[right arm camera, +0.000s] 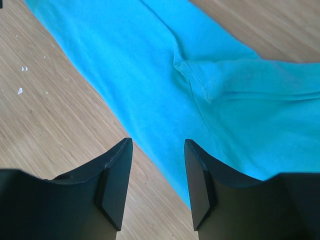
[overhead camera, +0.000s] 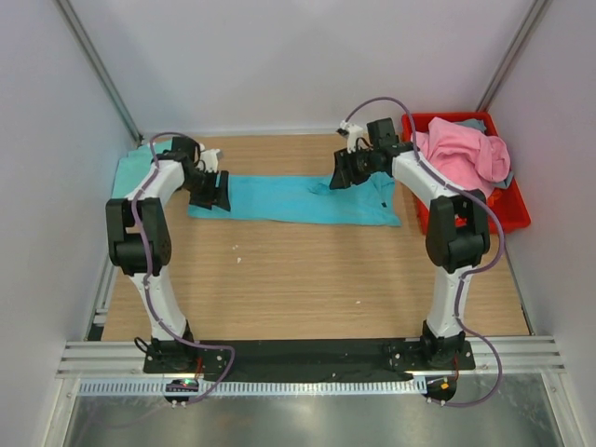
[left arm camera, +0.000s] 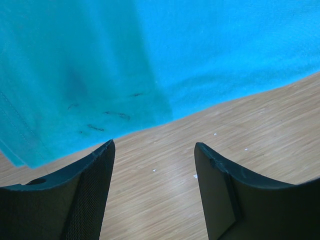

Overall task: Fold and stack the t-shirts
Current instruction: Fold the tshirt

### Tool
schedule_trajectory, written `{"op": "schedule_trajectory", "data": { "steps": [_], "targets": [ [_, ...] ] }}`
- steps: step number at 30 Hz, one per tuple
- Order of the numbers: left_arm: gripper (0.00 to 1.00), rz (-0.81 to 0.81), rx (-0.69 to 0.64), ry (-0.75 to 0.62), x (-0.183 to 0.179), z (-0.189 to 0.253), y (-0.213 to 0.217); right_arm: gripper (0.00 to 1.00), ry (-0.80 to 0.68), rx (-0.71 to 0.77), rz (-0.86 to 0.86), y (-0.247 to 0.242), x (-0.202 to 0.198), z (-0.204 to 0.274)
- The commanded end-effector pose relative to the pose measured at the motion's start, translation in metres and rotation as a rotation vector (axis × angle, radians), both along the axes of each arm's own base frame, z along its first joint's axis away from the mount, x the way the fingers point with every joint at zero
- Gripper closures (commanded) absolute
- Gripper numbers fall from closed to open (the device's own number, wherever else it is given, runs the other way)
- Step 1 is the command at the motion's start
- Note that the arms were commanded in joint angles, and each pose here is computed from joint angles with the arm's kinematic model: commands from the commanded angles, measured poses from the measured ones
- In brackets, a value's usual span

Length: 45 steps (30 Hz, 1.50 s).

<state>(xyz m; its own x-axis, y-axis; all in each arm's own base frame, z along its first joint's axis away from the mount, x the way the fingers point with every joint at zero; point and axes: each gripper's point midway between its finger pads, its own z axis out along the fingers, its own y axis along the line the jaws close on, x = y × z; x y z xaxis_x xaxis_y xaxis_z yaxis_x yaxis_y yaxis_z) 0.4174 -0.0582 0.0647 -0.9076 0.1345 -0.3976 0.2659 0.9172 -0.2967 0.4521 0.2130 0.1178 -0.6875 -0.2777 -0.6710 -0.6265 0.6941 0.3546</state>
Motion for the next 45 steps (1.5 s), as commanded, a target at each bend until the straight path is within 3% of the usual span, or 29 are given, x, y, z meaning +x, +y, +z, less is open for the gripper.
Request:
{"op": "schedule_trajectory", "data": {
  "steps": [1, 9, 18, 26, 33, 38, 39, 40, 42, 44, 45],
  "targets": [
    [0.34, 0.0, -0.017, -0.056, 0.012, 0.013, -0.001, 0.49, -0.058, 0.004, 0.011, 0.001, 0.007, 0.002],
    [0.34, 0.008, -0.03, 0.006, 0.008, -0.01, -0.004, 0.52, 0.079, 0.04, 0.017, 0.016, 0.012, -0.043],
    [0.34, 0.005, -0.024, 0.04, 0.003, -0.024, -0.002, 0.52, 0.083, 0.038, 0.01, 0.019, 0.028, -0.056],
    [0.34, 0.01, -0.018, 0.072, 0.0, -0.036, -0.001, 0.52, 0.053, 0.024, -0.012, 0.026, 0.072, -0.067],
    [0.34, 0.01, -0.006, 0.07, -0.002, -0.036, 0.001, 0.51, -0.138, 0.064, -0.053, 0.034, 0.121, 0.002],
    [0.34, 0.01, -0.006, 0.066, -0.003, -0.034, 0.001, 0.5, -0.251, 0.066, -0.055, 0.029, 0.108, 0.054],
    [0.34, 0.011, -0.006, 0.061, -0.004, -0.03, 0.001, 0.5, -0.211, 0.044, -0.065, 0.022, 0.095, 0.035],
    [0.34, 0.009, -0.004, 0.05, -0.002, -0.027, 0.001, 0.49, -0.281, 0.059, -0.072, 0.02, 0.088, 0.068],
    [0.34, 0.006, 0.01, 0.029, 0.0, -0.021, 0.003, 0.49, -0.222, 0.02, -0.103, 0.007, 0.064, 0.041],
    [0.34, -0.001, 0.035, -0.026, 0.006, -0.008, 0.007, 0.49, -0.246, 0.005, -0.124, -0.003, 0.047, 0.053],
    [0.34, -0.003, 0.045, -0.045, 0.009, -0.004, 0.009, 0.49, -0.197, -0.031, -0.142, -0.011, 0.031, 0.03]
  ]
}}
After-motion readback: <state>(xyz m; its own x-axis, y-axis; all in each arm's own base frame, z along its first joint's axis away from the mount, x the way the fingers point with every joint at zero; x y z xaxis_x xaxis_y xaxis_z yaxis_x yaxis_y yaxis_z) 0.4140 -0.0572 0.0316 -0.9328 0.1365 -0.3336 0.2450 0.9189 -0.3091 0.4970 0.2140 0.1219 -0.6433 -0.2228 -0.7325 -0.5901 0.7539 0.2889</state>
